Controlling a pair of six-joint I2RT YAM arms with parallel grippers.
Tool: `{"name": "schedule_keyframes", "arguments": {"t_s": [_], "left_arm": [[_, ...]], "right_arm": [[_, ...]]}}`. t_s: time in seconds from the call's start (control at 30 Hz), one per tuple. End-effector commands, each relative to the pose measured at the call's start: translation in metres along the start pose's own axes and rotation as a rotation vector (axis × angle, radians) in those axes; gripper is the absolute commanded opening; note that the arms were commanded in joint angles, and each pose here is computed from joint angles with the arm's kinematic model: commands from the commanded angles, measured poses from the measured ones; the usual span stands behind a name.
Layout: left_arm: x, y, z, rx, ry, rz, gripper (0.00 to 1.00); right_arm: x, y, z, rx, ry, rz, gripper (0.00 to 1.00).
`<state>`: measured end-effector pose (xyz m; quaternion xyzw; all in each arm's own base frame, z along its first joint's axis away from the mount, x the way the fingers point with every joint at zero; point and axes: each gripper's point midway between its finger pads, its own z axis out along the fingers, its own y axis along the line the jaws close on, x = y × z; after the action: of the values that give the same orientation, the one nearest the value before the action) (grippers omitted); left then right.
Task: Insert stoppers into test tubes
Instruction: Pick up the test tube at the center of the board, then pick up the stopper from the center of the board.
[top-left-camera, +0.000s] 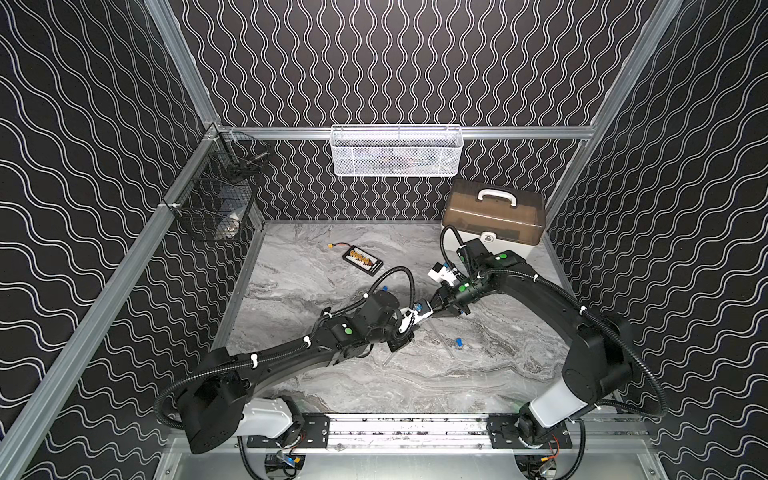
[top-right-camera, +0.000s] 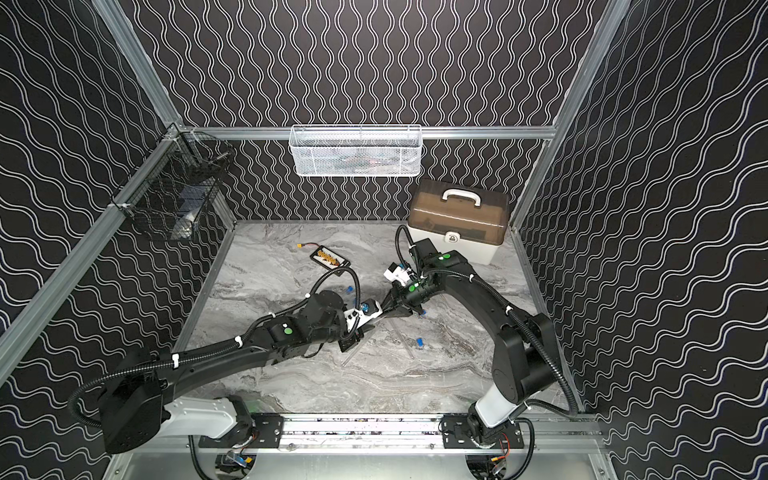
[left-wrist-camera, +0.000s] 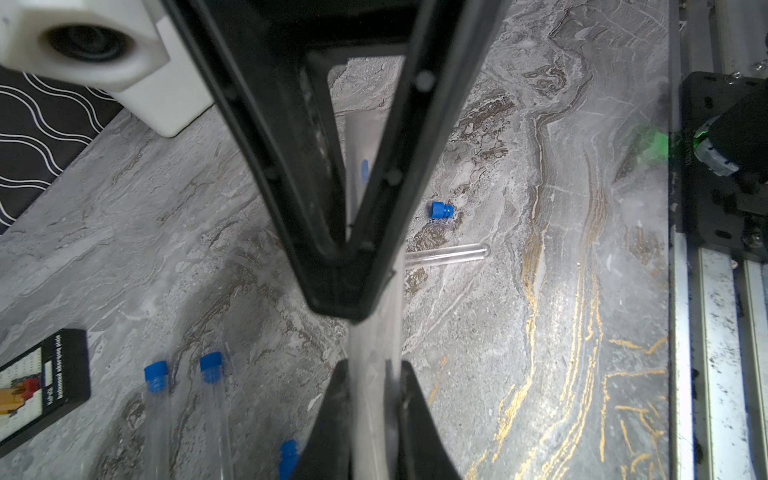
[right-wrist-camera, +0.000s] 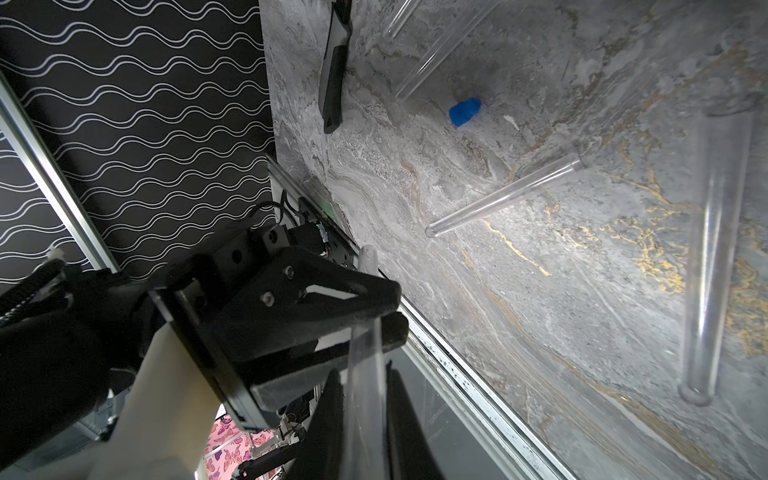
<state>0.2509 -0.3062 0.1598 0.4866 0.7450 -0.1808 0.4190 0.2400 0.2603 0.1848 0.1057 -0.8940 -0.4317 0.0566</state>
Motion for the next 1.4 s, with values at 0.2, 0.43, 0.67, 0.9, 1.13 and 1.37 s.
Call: {"name": "schedule_keyframes", "arguments": {"t_s": [0.2, 0.43, 0.67, 0.9, 1.13, 1.37], "left_arm": [[-0.006, 0.005, -0.014, -0.035, -0.021, -0.011, 0.05], [0.015, 0.019, -0.015, -0.12, 0.028, -0.144, 0.03], [0.024, 0.039, -0.01, -0.139, 0.034, -0.266, 0.02], [0.027, 0.051, -0.014, -0.135, 0.006, -0.282, 0.03], [0.03, 0.045, -0.015, -0.11, 0.01, -0.239, 0.03], [0.031, 0.042, -0.011, -0.09, 0.012, -0.223, 0.03]], "right_arm": [[-0.017, 0.006, -0.021, 0.021, -0.111, -0.042, 0.46], [-0.052, -0.031, -0.085, 0.276, -0.435, -0.307, 0.51], [-0.067, -0.085, -0.094, 0.567, -0.458, -0.879, 0.53], [-0.049, -0.165, -0.069, 0.687, 0.036, -1.05, 0.54], [-0.05, -0.196, -0.049, 0.639, 0.168, -1.011, 0.5], [-0.056, -0.211, -0.036, 0.616, 0.212, -1.001, 0.46]]}}
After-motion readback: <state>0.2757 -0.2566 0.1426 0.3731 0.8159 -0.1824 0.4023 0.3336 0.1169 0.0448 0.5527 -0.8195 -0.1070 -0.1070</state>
